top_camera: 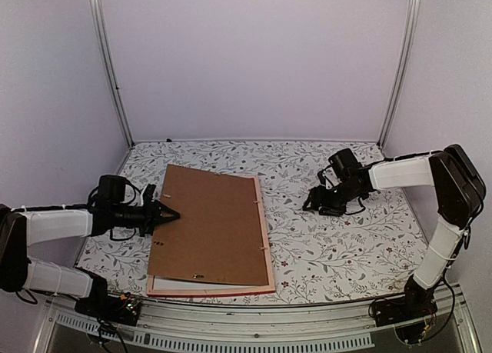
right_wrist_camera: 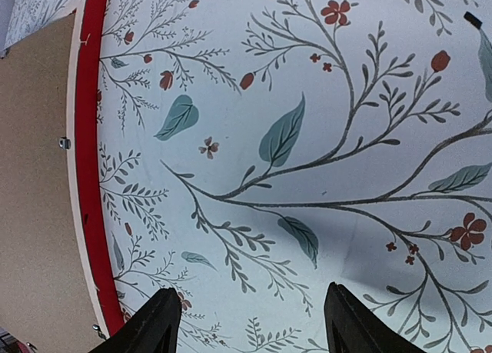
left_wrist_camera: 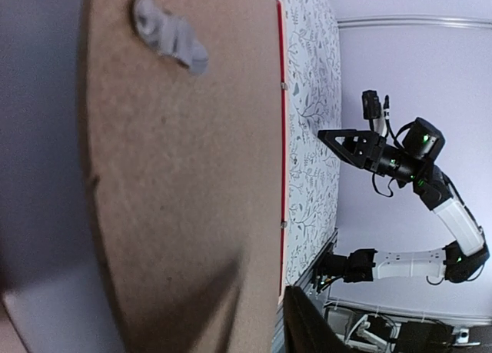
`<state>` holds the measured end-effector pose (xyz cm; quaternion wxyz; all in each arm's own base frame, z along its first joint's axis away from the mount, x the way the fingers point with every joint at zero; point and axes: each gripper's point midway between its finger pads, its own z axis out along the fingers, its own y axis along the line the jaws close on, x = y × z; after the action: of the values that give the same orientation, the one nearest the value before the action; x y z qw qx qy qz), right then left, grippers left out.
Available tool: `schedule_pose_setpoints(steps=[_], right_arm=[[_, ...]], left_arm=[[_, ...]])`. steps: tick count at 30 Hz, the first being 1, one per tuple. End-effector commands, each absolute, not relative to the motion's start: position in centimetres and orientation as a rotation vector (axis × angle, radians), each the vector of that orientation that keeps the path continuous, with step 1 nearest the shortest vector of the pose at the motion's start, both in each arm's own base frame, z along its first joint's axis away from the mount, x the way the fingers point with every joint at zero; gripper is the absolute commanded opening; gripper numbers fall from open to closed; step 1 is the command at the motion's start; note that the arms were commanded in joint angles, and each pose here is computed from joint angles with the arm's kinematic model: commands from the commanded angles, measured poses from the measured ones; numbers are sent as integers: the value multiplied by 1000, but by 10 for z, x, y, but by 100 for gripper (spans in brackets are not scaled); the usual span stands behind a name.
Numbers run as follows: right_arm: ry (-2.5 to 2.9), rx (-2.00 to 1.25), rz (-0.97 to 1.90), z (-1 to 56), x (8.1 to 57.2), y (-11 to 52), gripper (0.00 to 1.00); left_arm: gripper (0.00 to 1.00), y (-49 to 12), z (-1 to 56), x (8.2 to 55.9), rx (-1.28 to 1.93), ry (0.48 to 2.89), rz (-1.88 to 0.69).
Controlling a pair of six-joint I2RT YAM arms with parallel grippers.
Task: Put the photo into the frame
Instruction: Place the backboard on the frame body.
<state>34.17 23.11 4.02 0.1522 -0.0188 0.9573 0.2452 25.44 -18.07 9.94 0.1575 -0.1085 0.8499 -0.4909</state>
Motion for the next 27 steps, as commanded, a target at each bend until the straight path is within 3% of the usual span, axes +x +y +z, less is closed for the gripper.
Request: schedule_pose_setpoints(steps=[1, 6, 10, 16, 27], right_arm=[[2757, -56, 715, 35, 338, 233, 68], [2755, -57, 719, 35, 339, 234, 68], [2756, -57, 728, 34, 339, 236, 68], [2760, -61, 733, 32, 339, 237, 68], [2768, -64, 727, 29, 338, 238, 68]], left_arm=[[43, -182, 98, 253, -266, 2444, -1369], [64, -176, 90, 250, -280, 2499, -1291], [74, -173, 87, 250, -270, 2518, -1256], [80, -171, 85, 254, -228, 2550, -1182], [81, -188, 78, 253, -144, 2612, -1176]])
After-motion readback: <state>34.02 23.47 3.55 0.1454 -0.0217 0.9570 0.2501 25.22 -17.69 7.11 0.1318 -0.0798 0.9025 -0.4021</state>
